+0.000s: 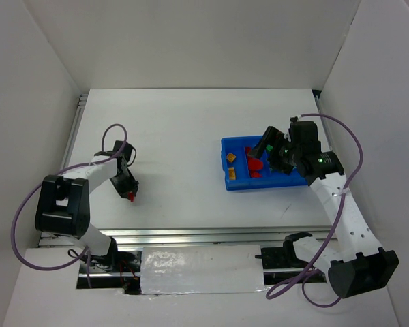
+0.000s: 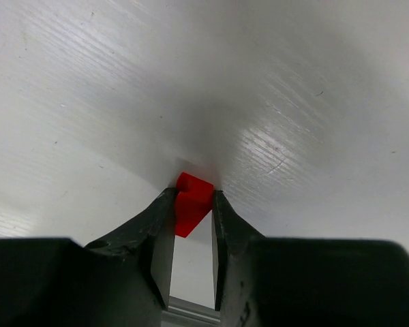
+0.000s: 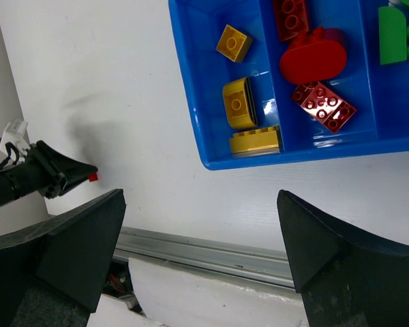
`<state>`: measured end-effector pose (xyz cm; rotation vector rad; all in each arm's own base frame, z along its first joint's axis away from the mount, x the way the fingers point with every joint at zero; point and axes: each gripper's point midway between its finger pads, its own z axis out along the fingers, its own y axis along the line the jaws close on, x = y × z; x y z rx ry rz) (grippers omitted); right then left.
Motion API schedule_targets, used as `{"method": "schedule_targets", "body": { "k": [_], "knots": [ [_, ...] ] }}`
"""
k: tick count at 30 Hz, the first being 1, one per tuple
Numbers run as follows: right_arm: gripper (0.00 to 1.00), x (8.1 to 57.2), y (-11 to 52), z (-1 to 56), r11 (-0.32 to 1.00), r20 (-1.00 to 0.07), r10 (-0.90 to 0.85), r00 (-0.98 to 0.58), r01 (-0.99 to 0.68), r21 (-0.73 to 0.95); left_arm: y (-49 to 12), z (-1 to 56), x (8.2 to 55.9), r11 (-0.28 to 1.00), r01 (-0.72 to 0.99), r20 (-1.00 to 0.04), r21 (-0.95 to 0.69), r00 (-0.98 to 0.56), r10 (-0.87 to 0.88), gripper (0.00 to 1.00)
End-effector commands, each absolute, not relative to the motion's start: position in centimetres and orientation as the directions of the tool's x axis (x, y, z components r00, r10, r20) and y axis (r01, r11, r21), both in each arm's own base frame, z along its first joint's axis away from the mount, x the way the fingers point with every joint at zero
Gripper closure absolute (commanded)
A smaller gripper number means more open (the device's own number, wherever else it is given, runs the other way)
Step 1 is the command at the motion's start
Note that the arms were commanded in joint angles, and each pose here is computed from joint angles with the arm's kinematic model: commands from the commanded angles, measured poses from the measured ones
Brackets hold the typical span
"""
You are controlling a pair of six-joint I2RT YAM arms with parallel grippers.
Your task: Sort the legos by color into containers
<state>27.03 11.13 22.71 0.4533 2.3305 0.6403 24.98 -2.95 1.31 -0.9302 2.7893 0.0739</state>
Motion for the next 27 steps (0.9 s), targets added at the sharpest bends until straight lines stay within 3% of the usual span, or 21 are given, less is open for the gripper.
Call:
{"method": "schedule_targets", "body": {
  "k": [1,3,7,12,14,15,21,27],
  "knots": [
    [0.0,27.9,11.2,25.3,0.825,-0.578,0.464,-0.671,0.089,0.558,-2.8,1.2,25.4,0.795,-0.605,-0.22,-0.025,-0.773,-0.595,0.87],
    [0.0,28.1,11.1,25.3,0.825,-0.579,0.468,-0.668,0.094,0.557,-3.0,1.6,25.9,0.805,-0.592,-0.219,-0.034,-0.782,-0.584,1.0],
    [0.0,28.4,10.4,25.7,0.828,-0.589,0.488,-0.644,0.129,0.546,-5.5,5.8,30.6,0.861,-0.483,-0.318,-0.162,-0.8,-0.509,1.0],
    [0.0,28.3,7.9,27.4,0.831,-0.634,0.532,-0.561,0.203,0.517,-15.2,15.9,38.5,0.904,-0.195,-0.51,-0.379,-0.771,-0.381,1.0],
    [0.0,27.6,7.3,28.9,0.823,-0.651,0.552,-0.521,0.213,0.527,-19.7,17.3,39.8,0.904,-0.092,-0.53,-0.418,-0.783,-0.325,1.0],
    [0.0,27.2,6.1,28.9,0.82,-0.663,0.567,-0.488,0.265,0.507,-22.7,20.7,41.4,0.867,0.006,-0.569,-0.498,-0.757,-0.322,1.0],
    [0.0,23.9,4.6,32.5,0.777,-0.687,0.629,-0.364,0.265,0.572,-36.6,25.8,42.5,0.623,0.384,-0.614,-0.681,-0.764,-0.201,1.0],
    [0.0,21.9,5.2,32.6,0.773,-0.665,0.631,-0.4,0.244,0.586,-44.4,26.8,43.8,0.434,0.522,-0.641,-0.735,-0.743,-0.192,1.0]
  ]
}}
